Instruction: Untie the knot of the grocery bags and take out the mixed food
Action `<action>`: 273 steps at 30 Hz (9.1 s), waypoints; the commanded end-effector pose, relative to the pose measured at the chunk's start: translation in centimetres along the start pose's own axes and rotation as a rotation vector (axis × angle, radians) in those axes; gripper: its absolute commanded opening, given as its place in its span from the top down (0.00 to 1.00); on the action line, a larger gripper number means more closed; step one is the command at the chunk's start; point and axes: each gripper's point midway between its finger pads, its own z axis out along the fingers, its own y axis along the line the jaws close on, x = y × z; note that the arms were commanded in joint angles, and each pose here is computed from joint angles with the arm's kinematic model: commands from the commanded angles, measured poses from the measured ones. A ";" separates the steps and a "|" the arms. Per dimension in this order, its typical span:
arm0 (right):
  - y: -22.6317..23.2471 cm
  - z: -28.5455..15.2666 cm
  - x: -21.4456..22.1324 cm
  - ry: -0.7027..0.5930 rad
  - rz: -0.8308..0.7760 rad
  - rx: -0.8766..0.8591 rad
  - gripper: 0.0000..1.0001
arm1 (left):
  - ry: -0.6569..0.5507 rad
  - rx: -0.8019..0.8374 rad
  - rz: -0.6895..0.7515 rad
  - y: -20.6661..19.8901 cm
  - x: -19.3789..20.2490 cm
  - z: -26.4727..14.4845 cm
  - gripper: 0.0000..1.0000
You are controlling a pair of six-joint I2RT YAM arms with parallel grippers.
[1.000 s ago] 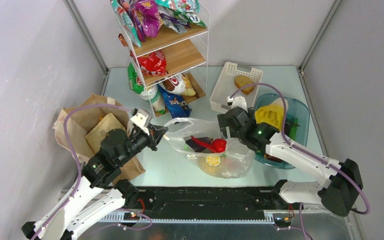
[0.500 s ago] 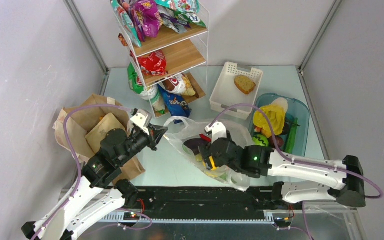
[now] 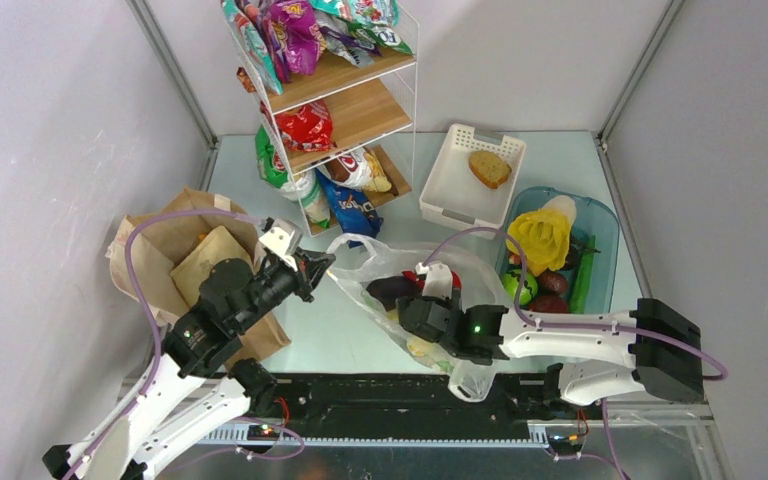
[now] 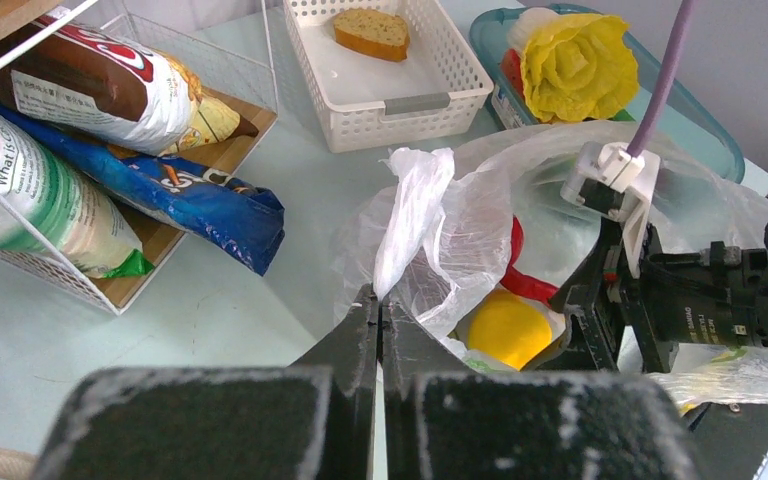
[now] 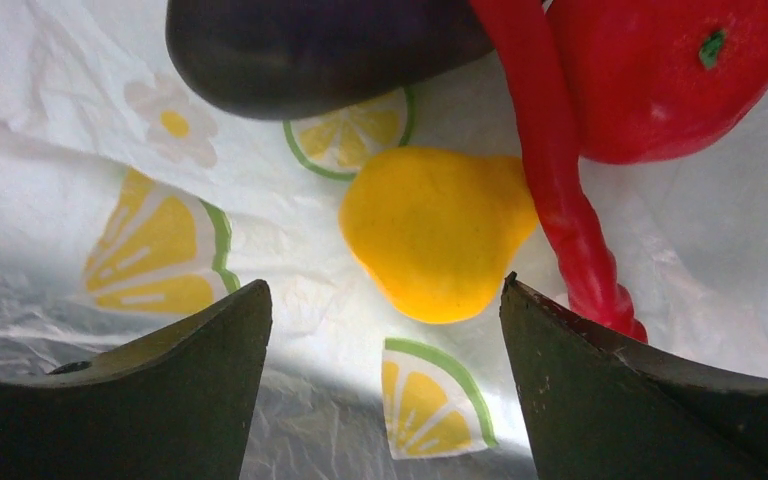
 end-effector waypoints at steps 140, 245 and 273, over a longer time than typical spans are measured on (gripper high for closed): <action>-33.4 -10.4 -19.8 -0.615 0.606 0.282 0.04 | -0.018 -0.001 0.009 0.0 -0.6 0.1 1.00; 0.8 -4.0 -4.0 -0.111 -0.187 -0.344 0.87 | -0.026 -0.035 0.024 0.7 -0.6 -0.1 1.00; 2.2 -10.5 -3.0 -0.259 -0.292 -0.689 0.90 | -0.092 -0.255 0.007 4.5 -1.6 -1.6 1.00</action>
